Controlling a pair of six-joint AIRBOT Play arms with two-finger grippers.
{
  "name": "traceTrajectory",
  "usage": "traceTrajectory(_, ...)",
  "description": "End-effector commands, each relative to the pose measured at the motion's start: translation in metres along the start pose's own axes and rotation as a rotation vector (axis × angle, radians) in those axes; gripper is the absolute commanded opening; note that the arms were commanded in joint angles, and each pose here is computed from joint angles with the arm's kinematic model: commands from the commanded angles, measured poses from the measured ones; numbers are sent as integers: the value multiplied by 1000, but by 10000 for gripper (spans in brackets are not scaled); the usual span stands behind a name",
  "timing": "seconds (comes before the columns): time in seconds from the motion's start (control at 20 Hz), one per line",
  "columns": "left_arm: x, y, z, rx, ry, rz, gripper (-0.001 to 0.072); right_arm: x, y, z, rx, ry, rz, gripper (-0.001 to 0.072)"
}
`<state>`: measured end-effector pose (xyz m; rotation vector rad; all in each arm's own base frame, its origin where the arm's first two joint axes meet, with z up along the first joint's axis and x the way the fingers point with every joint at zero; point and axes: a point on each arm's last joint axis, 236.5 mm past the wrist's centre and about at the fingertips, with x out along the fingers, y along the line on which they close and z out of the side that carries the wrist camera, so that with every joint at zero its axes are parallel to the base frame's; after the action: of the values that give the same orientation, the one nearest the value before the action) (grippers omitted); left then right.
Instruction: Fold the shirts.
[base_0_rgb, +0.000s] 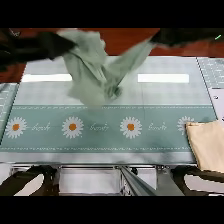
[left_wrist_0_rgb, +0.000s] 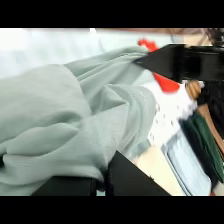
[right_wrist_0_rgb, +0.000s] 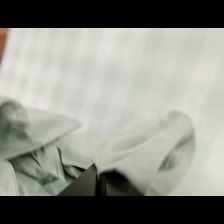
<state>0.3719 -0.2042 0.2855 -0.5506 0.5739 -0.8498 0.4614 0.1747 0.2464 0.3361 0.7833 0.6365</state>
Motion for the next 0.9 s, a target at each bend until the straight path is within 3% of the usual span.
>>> traceTrajectory(0.0,-71,-60,61,197,-158,13,27,-141,57,59,-263,-271,-181,30)
traceTrajectory(0.3,-173,-96,66,443,-315,312,27,-295,100,-5,-384,-461,-437,31)
traceTrajectory(0.45,-173,-107,18,450,-169,312,27,-321,120,-37,-399,-494,-429,31)
traceTrajectory(0.65,-155,-70,-43,292,17,279,27,-319,115,-56,-363,-470,-428,31)
traceTrajectory(0.85,-105,11,-123,-10,201,197,27,-229,55,-87,-223,-197,-389,31)
